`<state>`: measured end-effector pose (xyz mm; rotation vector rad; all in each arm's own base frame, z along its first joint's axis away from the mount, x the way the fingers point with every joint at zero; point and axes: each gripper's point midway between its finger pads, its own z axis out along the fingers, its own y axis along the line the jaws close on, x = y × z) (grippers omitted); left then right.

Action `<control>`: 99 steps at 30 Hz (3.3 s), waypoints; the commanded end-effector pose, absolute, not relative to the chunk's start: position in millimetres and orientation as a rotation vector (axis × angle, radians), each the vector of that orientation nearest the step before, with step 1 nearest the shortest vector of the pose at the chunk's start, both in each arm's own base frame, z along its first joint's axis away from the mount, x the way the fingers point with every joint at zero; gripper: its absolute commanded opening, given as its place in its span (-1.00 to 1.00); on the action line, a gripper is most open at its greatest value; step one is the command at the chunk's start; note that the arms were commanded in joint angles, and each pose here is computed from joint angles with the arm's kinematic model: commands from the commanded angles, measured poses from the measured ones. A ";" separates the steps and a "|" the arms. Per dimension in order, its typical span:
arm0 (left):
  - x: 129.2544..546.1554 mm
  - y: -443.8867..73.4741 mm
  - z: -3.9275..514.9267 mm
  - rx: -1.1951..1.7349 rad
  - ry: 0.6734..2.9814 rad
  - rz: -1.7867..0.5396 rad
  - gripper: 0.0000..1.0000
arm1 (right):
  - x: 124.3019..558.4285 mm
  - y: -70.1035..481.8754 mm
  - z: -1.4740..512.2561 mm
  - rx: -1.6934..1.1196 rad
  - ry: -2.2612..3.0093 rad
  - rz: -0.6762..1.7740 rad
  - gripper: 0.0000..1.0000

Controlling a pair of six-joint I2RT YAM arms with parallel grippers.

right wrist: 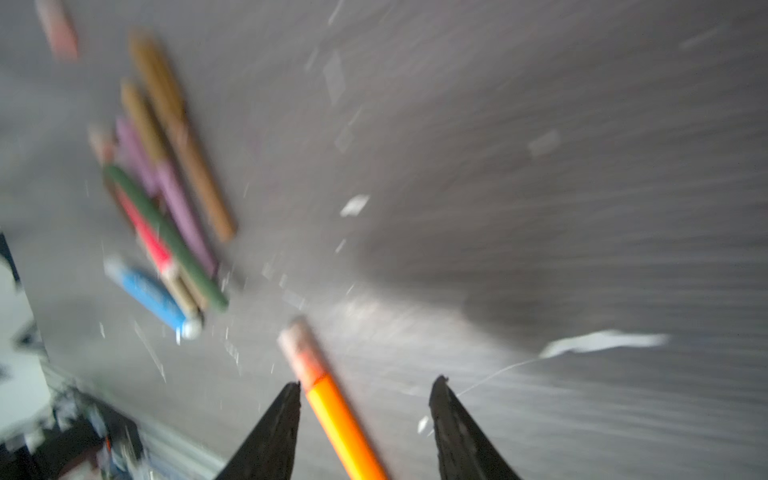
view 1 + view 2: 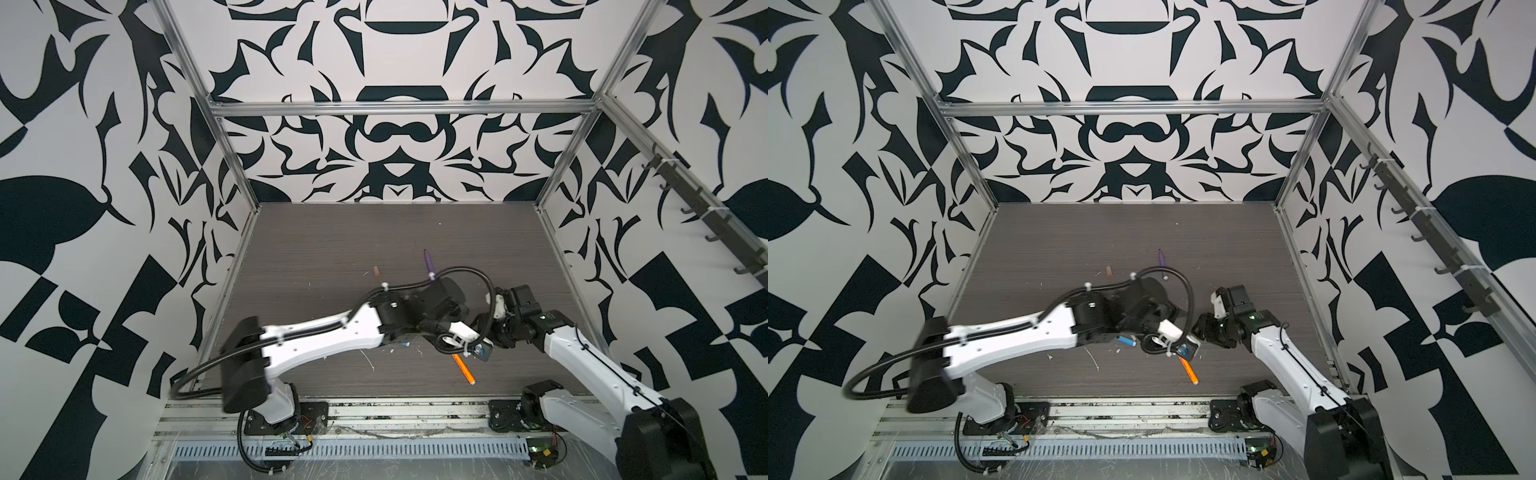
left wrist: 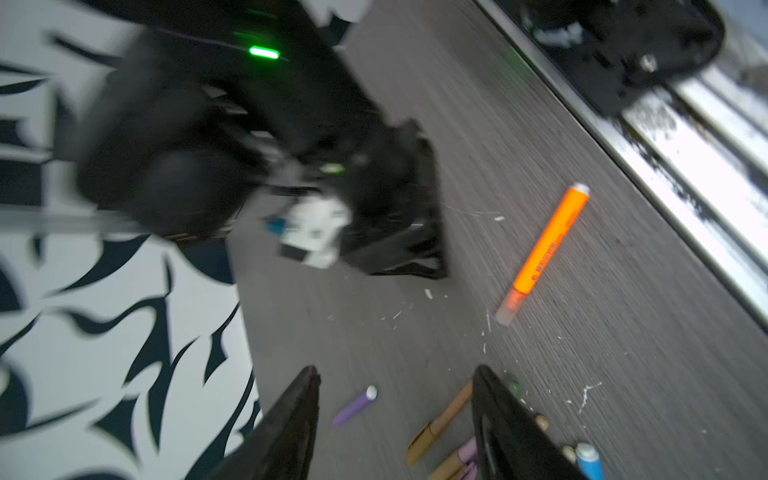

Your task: Open the pen caps

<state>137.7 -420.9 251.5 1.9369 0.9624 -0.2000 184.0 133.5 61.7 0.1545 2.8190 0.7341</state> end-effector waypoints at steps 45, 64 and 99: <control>206.8 -219.1 208.1 0.201 1.838 -0.639 0.99 | 127.0 167.4 49.3 -0.243 2.767 0.387 -0.85; 204.9 -316.4 188.1 -0.157 2.271 -1.473 0.20 | 131.2 261.6 138.7 -0.361 2.534 1.037 -1.00; 202.3 -355.8 177.8 -0.051 2.383 -1.570 -1.00 | 144.2 261.5 166.0 -0.358 2.487 0.979 -0.45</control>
